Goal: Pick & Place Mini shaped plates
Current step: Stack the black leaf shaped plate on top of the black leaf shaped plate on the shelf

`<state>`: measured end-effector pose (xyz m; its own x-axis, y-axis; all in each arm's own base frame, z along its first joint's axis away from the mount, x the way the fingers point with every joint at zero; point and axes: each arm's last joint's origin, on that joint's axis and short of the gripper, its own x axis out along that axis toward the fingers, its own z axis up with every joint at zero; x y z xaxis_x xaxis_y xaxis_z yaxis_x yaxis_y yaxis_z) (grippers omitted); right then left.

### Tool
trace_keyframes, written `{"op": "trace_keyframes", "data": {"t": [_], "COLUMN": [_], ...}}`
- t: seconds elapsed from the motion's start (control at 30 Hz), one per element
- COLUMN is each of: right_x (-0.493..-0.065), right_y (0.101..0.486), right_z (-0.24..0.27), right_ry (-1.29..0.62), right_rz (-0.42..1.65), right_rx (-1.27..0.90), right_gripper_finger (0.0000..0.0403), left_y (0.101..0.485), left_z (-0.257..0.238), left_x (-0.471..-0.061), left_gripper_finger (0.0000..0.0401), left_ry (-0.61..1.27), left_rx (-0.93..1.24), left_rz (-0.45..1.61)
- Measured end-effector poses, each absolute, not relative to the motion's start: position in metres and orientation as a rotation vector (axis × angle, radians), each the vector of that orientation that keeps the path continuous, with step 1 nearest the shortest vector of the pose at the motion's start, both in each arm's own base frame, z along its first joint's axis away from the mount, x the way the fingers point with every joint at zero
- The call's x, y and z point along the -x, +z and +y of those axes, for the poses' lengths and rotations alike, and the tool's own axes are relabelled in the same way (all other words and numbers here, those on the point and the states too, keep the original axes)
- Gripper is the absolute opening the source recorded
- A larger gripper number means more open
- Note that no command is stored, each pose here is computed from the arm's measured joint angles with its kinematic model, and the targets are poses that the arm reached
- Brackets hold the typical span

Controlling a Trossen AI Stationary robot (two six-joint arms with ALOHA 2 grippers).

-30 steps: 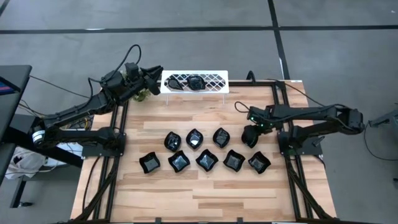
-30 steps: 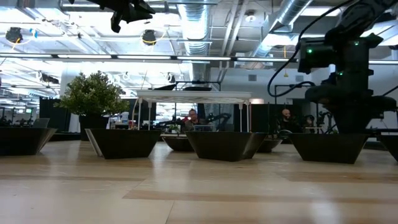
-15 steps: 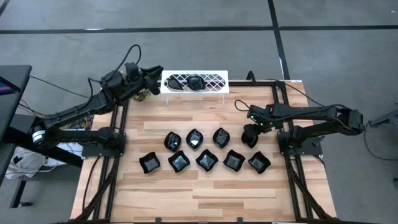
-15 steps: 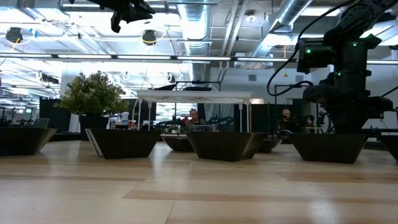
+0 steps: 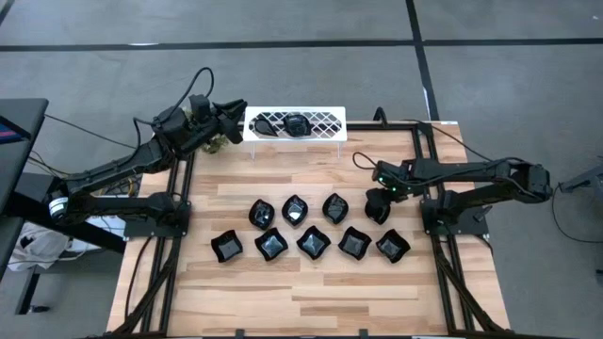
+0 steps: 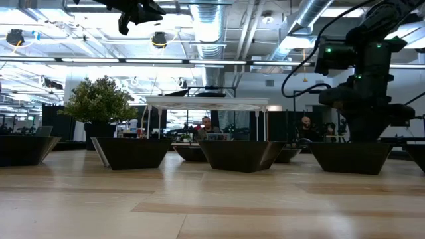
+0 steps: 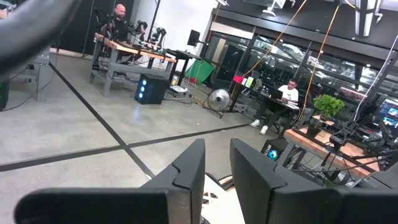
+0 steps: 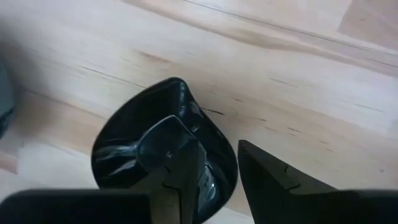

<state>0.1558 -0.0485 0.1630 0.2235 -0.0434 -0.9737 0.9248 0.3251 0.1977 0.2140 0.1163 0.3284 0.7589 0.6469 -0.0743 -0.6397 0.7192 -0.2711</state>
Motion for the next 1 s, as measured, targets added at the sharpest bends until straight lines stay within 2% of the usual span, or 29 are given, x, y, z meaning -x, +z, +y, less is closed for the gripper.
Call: {"op": "trace_keyframes", "data": {"t": [0.87, 1.0], "right_x": [-0.152, -0.149], "right_y": [0.150, 0.146], "right_z": [-0.043, -0.042], "right_ry": [-0.849, -0.850], "right_rz": [1.138, 1.157], "right_rx": [-1.013, -1.017], "right_gripper_finger": [0.0108, 0.0098], "left_y": [0.330, 0.330], "left_z": [0.116, 0.116], "left_x": [-0.214, -0.214], "left_gripper_finger": [0.0076, 0.0076], "left_ry": [0.709, 0.708], "left_rx": [0.288, 0.288], "left_rz": [-0.044, -0.046]}}
